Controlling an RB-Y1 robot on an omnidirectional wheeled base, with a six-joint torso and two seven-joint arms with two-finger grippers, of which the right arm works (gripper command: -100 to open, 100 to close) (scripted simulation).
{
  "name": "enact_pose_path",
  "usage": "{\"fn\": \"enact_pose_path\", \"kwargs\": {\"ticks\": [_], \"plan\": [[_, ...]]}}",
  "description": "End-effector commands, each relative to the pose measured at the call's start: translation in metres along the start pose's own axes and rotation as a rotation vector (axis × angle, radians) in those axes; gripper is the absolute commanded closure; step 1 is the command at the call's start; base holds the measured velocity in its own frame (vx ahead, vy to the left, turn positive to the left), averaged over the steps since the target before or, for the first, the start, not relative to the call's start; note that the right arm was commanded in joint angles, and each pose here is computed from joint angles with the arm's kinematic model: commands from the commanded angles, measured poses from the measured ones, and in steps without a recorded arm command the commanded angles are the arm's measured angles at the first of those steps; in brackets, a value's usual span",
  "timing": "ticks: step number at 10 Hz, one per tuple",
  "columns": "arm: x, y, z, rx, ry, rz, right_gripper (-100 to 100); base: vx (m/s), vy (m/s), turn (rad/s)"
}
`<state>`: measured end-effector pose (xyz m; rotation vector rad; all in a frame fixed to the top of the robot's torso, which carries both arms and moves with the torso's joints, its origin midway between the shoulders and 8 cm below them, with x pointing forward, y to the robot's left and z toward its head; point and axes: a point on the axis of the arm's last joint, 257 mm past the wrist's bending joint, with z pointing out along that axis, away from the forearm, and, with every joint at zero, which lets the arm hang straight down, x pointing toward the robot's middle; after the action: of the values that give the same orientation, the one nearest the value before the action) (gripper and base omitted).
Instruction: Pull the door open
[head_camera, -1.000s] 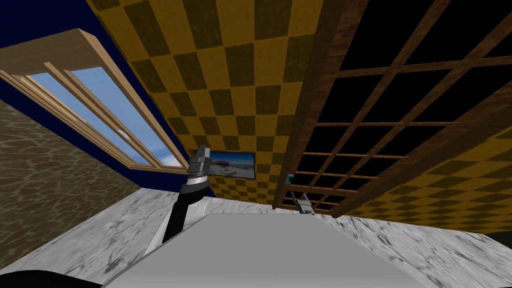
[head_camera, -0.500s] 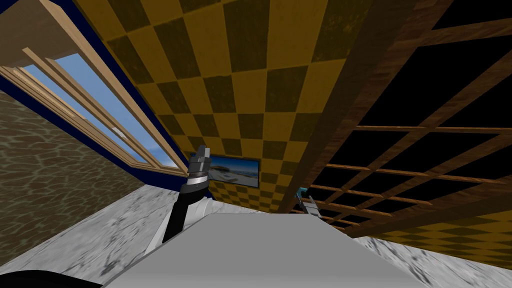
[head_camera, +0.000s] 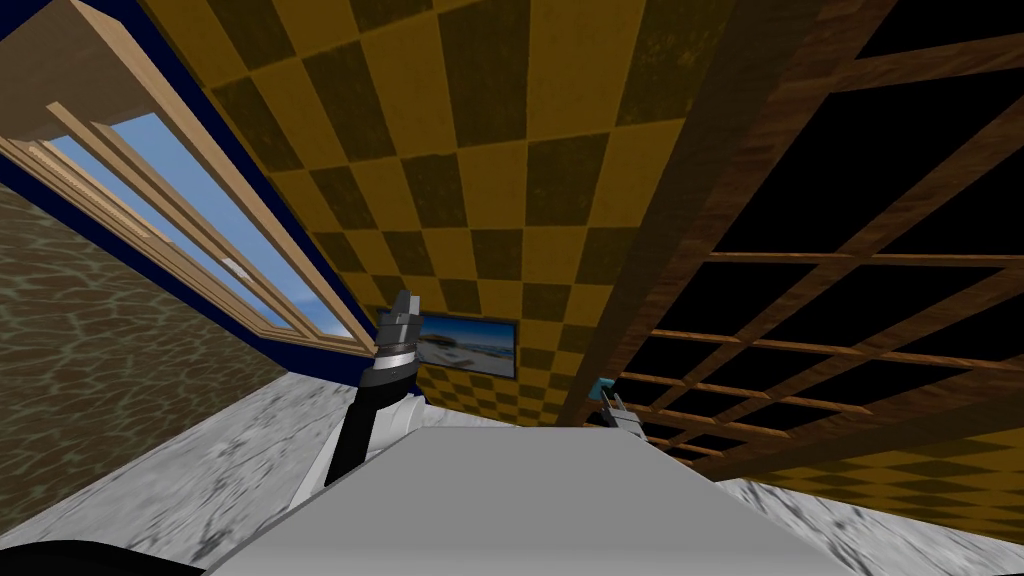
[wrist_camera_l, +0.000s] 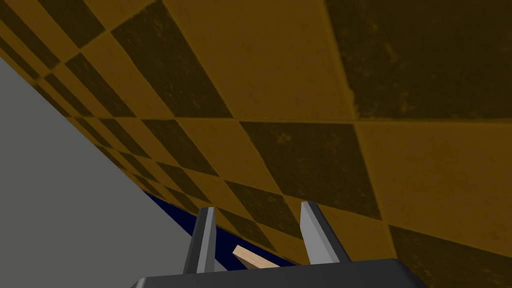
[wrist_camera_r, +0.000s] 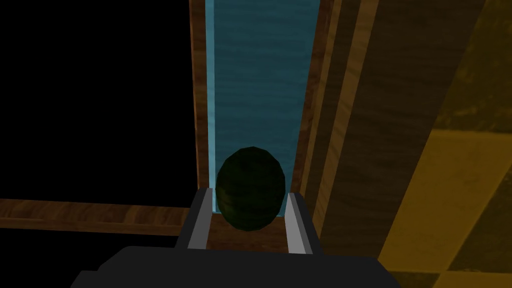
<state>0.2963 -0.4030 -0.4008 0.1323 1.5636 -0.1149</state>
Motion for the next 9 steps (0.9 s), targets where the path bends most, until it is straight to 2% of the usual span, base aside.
{"fn": "enact_pose_path", "kwargs": {"ticks": [1, 3, 4, 7, 9], "plan": [[0.002, 0.004, 0.0006, -0.004, 0.003, 0.004, 100, -0.004, -0.002, 0.011], [0.002, 0.004, 0.0006, -0.004, 0.003, 0.004, 100, 0.0, 0.0, 0.0], [0.004, -0.011, 0.0, 0.04, 0.015, 0.021, 100, -0.02, 0.01, -0.018], [0.015, -0.035, -0.0021, 0.137, 0.056, 0.077, 100, -0.038, 0.029, -0.014], [0.02, -0.048, -0.0043, 0.188, 0.074, 0.111, 100, -0.04, 0.024, -0.027]]}}
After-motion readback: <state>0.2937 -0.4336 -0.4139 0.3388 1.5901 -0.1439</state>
